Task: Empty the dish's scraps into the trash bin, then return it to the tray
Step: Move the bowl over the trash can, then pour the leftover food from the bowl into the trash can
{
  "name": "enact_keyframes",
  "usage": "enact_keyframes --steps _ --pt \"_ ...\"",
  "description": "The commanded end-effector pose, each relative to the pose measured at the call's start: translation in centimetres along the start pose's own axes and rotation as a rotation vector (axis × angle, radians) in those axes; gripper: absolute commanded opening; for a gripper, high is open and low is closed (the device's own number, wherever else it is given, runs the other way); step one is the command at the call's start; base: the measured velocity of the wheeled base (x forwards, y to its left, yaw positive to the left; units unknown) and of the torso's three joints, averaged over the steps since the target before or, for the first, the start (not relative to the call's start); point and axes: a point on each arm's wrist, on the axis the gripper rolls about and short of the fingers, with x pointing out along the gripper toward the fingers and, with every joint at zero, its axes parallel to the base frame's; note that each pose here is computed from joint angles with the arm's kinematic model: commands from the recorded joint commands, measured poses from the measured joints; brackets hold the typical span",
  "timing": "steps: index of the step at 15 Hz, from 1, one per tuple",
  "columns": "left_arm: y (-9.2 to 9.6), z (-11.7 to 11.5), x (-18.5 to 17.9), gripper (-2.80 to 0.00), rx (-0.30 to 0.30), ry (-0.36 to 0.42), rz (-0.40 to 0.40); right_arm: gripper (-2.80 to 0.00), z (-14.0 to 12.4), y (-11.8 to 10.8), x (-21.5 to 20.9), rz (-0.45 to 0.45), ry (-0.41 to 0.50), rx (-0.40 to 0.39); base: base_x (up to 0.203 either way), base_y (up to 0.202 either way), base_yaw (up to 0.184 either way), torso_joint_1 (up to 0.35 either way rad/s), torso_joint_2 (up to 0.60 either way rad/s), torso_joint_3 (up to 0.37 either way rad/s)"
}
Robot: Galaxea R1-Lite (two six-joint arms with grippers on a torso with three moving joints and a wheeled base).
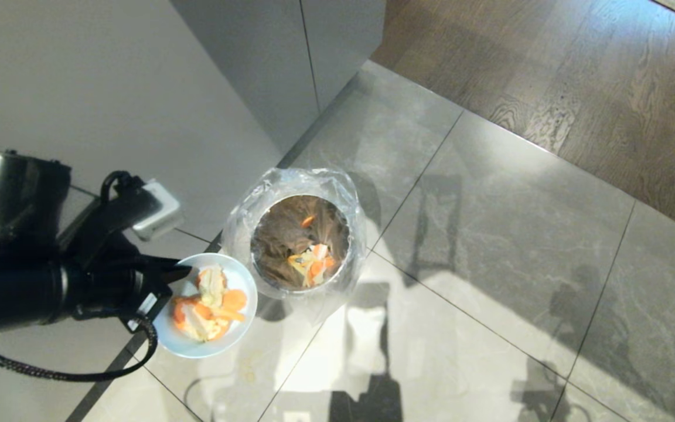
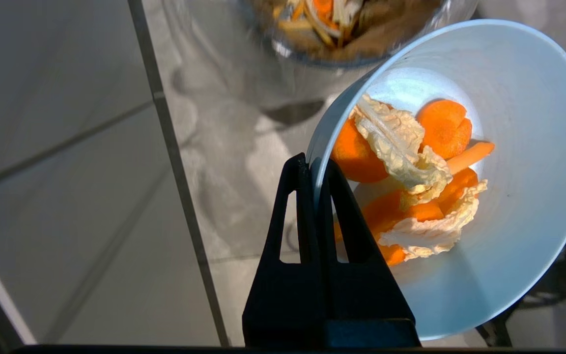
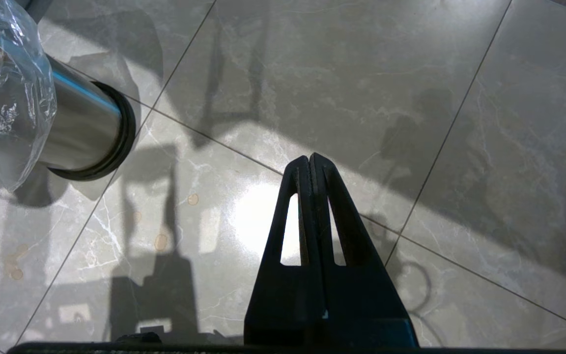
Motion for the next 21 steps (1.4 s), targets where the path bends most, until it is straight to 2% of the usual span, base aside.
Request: enact_keyframes --steps 1,2,4,9,13,15,17,18,21 --pt "-1.0 1.8 2.6 -2.8 0.064 -0.018 0.009 -2.8 0.0 0.0 0.0 0.0 0.001 0.0 0.0 0.0 0.0 0.0 0.0 0.0" --pt "-1.1 2.5 3.1 -2.8 0.104 -0.039 0.065 -2.8 0.0 0.0 0.0 0.0 -0.001 0.0 0.0 0.0 0.0 0.0 0.0 0.0" --pt "-1.2 3.4 4.2 -2.8 0.188 -0.079 0.121 -2.8 0.0 0.0 0.0 0.0 0.0 0.0 0.0 0.0 0.0 0.0 0.0 0.0" --pt "-0.8 5.1 6.0 -2.8 0.426 -0.17 0.204 -2.8 0.0 0.0 0.0 0.0 -0.001 0.0 0.0 0.0 0.0 0.0 0.0 0.0" --pt "-2.0 6.9 7.1 -2.8 0.626 -0.261 0.253 -2.8 0.0 0.0 0.0 0.0 0.001 0.0 0.0 0.0 0.0 0.0 0.0 0.0" --pt "-2.4 7.2 8.1 -2.8 0.66 -0.283 0.268 -2.8 0.0 0.0 0.0 0.0 -0.001 0.0 0.0 0.0 0.0 0.0 0.0 0.0" --pt "-2.8 7.3 9.4 -2.8 0.668 -0.293 0.272 -2.8 0.0 0.0 0.0 0.0 0.001 0.0 0.0 0.0 0.0 0.0 0.0 0.0" --pt "-3.1 7.1 10.0 -2.8 0.703 -0.278 0.255 -2.8 0.0 0.0 0.0 0.0 -0.001 0.0 0.0 0.0 0.0 0.0 0.0 0.0" --pt "-3.5 7.0 10.9 -2.8 0.871 -0.233 0.248 -2.8 0.0 0.0 0.0 0.0 0.0 0.0 0.0 0.0 0.0 0.0 0.0 0.0"
